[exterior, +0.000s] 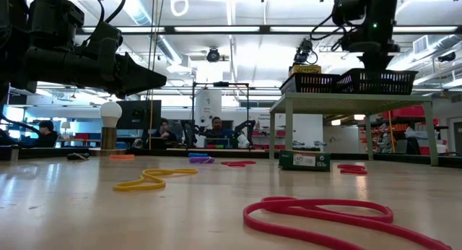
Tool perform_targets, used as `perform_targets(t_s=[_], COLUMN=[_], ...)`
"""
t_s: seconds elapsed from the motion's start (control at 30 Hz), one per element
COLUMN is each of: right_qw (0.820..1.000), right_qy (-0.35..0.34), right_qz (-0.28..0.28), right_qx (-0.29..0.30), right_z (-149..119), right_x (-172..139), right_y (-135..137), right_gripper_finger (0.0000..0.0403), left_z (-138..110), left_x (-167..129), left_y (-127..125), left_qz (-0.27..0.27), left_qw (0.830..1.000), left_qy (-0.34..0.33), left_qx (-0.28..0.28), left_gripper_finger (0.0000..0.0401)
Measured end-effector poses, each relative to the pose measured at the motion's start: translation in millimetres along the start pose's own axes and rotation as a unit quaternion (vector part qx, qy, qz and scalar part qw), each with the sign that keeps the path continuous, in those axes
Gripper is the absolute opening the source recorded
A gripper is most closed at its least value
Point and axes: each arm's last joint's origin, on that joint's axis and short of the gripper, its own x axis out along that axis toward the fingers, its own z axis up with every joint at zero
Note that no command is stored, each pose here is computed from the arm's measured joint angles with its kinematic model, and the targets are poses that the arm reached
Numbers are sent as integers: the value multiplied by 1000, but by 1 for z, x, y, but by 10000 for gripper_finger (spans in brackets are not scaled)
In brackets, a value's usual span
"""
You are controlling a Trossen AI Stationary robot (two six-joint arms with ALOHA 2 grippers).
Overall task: Pick & Place Office Desk Supplies
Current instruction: Put the green spring keychain into the bottom right black bin on the shelf, then put the red rubber band into the top right black bin on the shelf
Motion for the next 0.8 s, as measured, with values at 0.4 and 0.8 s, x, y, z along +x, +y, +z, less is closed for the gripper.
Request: perform_targets(t_s=[0.4, 0.8], right_qw=[994, 948], right_qy=[-102, -287], right_qz=[24, 142], right_qx=[25, 3], right_z=[-23, -88], right_x=[-61, -47], right_y=[-7, 40], right_gripper_finger=[186, 17], left_z=[0, 22], left_x=[0, 24], left_y=[-1, -5], left_qz=[-15, 18], left_qw=[1000, 998], left_qy=[-2, -49], left_qx=[-4, -24], left_gripper_finger=[104, 104])
